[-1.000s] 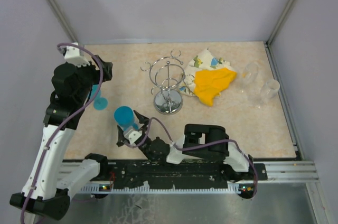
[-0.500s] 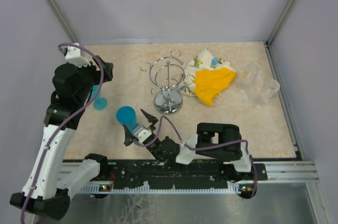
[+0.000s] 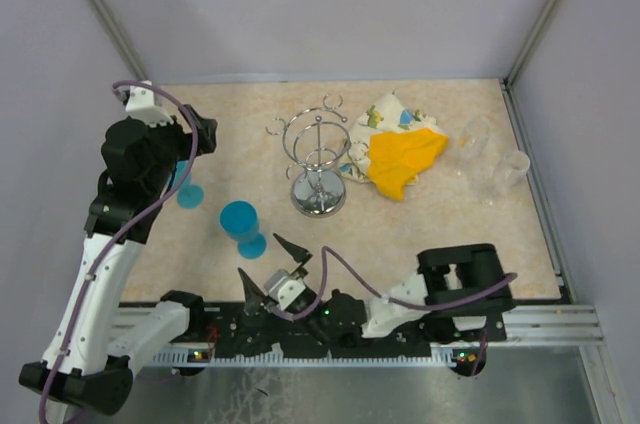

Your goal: Take the wine glass off the wine glass rack

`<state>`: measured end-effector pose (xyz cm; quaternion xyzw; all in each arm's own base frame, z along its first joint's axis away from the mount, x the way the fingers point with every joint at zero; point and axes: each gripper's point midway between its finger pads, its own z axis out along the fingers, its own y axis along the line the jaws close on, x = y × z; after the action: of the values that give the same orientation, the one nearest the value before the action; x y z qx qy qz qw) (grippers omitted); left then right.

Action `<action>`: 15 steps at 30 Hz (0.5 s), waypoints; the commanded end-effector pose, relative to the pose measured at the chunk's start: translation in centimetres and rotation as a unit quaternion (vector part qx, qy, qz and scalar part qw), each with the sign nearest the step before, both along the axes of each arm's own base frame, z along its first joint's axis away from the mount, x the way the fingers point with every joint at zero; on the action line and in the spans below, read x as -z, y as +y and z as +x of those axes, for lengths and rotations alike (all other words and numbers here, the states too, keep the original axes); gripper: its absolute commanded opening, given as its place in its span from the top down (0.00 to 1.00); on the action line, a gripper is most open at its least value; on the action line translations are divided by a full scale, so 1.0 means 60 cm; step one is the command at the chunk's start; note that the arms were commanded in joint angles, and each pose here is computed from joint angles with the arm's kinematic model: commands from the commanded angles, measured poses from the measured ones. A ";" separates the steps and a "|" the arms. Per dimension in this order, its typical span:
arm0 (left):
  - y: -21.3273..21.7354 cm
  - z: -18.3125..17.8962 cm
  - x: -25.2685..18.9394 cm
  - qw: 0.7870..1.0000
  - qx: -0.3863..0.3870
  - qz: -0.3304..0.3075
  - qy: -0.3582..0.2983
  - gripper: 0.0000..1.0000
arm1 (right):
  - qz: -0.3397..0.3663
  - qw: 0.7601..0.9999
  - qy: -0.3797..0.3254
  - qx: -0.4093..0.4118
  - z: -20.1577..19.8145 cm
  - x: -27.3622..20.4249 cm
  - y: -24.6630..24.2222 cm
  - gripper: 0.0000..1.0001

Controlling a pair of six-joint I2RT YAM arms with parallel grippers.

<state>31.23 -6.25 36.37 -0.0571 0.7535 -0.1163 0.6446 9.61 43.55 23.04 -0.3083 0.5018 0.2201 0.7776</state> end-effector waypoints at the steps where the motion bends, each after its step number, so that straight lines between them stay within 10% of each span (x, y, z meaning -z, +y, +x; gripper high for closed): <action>1: -0.008 0.011 0.012 1.000 0.006 -0.003 0.016 0.16 | 0.059 0.994 0.065 0.064 0.026 -0.133 -0.082 0.01; 6: -0.024 0.024 0.011 0.999 0.020 -0.019 0.030 0.15 | 0.066 0.981 0.182 0.030 0.103 -0.231 -0.156 0.02; 15: -0.033 0.058 -0.005 0.999 0.018 -0.026 0.038 0.14 | 0.105 0.919 0.302 0.231 0.356 -0.291 -0.427 0.01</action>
<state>33.87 -7.74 34.63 -0.0632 0.7843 -0.1340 0.6024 26.78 20.12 47.69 -0.0119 0.6254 0.1869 0.7575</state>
